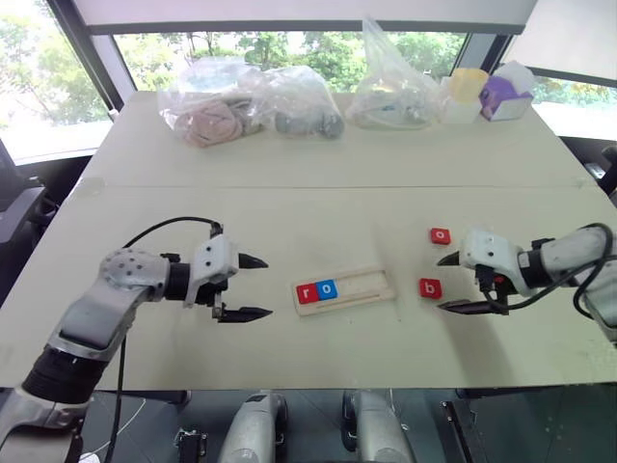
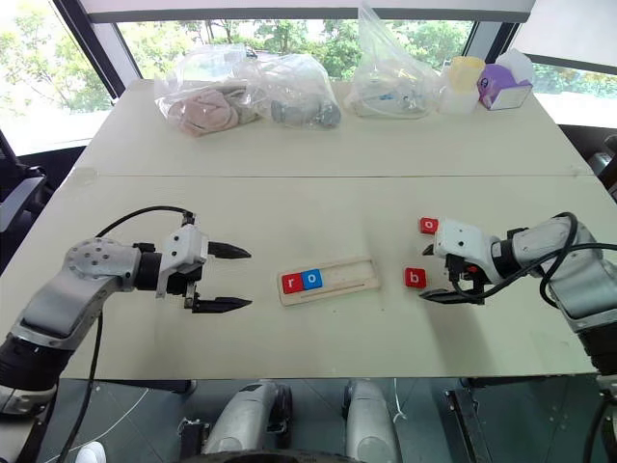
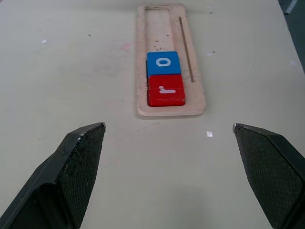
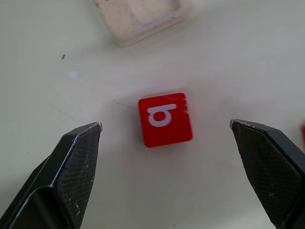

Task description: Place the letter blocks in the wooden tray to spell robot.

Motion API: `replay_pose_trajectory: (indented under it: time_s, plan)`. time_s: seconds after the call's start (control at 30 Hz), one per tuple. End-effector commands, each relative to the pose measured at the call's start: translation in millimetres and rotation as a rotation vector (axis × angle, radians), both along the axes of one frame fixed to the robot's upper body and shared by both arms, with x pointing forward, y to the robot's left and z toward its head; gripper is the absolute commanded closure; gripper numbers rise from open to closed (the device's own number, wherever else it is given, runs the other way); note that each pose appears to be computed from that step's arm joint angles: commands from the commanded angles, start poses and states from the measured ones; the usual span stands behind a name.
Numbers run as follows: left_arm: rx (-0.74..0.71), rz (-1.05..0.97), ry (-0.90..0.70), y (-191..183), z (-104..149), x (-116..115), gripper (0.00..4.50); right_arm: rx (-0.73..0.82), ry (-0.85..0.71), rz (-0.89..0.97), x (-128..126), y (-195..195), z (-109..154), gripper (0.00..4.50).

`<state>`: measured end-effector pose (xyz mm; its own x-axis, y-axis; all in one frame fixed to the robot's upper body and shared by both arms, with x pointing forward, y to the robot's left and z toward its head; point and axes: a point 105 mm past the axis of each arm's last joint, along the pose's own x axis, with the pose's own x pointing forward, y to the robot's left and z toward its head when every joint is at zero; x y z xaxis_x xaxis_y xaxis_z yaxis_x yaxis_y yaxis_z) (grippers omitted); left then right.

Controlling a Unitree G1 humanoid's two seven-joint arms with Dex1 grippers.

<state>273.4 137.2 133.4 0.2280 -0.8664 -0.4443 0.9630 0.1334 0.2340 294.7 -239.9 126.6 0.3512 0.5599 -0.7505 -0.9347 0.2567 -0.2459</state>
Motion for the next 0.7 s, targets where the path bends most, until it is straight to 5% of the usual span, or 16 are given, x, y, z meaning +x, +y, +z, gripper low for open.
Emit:
replay_pose_trajectory:
  time_s: [0.03, 0.3, 0.4, 0.57, 0.7]
  plan:
    - [0.023, -0.048, -0.060, 0.1, 14.9, -5.1, 0.00, 0.005, -0.026, 0.012, 6.8, 1.5, 4.1, 0.05]
    - [0.034, -0.053, -0.070, 2.3, 18.1, -3.8, 0.00, 0.007, -0.006, 0.006, 9.5, 2.5, -9.9, 0.05]
    - [0.031, -0.046, -0.070, 2.7, 17.6, -3.2, 0.00, -0.001, 0.000, 0.005, 8.7, 0.8, -13.3, 0.89]
    - [0.034, -0.040, -0.075, 3.1, 16.9, -1.5, 0.00, -0.003, 0.002, 0.008, 8.7, 2.7, -16.9, 3.38]
    - [0.037, -0.039, -0.079, 3.4, 17.2, -0.7, 0.00, -0.016, -0.068, 0.049, 12.9, 13.0, -2.5, 3.38]
